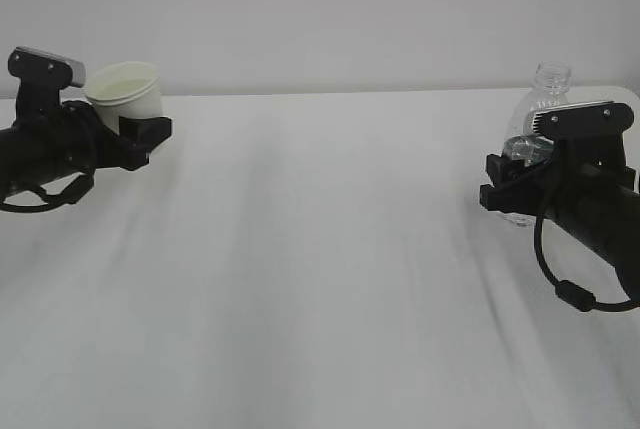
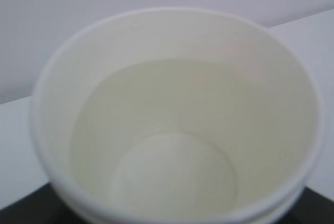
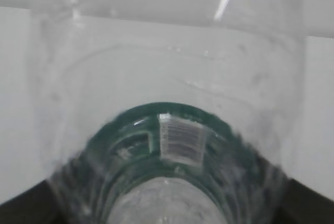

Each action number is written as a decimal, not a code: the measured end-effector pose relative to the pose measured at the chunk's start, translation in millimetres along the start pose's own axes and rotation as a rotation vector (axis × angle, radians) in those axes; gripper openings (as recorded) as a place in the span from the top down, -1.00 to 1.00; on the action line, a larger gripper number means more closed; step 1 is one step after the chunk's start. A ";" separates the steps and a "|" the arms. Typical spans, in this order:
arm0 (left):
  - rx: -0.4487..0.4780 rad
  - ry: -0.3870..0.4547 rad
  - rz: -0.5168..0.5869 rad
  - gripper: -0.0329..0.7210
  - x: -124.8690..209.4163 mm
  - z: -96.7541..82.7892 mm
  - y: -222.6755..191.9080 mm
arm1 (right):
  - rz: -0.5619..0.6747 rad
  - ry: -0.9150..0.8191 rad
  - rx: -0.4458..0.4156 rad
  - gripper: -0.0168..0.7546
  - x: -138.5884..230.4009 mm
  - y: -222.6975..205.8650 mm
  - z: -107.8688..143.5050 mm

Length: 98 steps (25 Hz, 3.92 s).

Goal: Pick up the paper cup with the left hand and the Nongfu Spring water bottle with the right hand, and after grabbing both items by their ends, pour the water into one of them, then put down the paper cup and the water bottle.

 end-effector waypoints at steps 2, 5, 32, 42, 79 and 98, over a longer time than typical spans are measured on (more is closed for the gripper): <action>-0.020 -0.002 -0.001 -0.37 0.3 7.6 2.3 | 0.000 0.000 0.000 -0.29 0.0 0.0 0.0; -0.047 -0.006 -0.004 -0.37 0.4 16.6 5.0 | 0.000 0.000 0.000 -0.29 0.0 0.0 0.0; -0.175 0.032 -0.002 -0.37 46.1 53.2 3.1 | 0.000 -0.001 0.000 -0.29 0.0 0.0 0.0; -0.215 -0.002 -0.021 -0.37 63.2 58.2 0.0 | 0.000 -0.001 0.000 -0.29 0.0 0.0 0.0; -0.316 0.063 -0.017 -0.37 70.8 70.8 2.7 | 0.000 -0.002 0.000 -0.29 0.0 0.0 0.0; -0.314 0.063 -0.017 -0.37 74.4 70.5 2.0 | 0.000 -0.005 0.000 -0.29 0.0 0.0 0.0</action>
Point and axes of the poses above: a point on each arm's last joint axis where the gripper is mounted, y pointing back along that axis away from the gripper, z along the wrist's bending axis when the last joint is at zero, x = y × z, the point moved 4 cm from there along -y, pointing out along that axis toward the gripper, and after that the axes turned 2 degrees about -y, right-handed, at the moved point
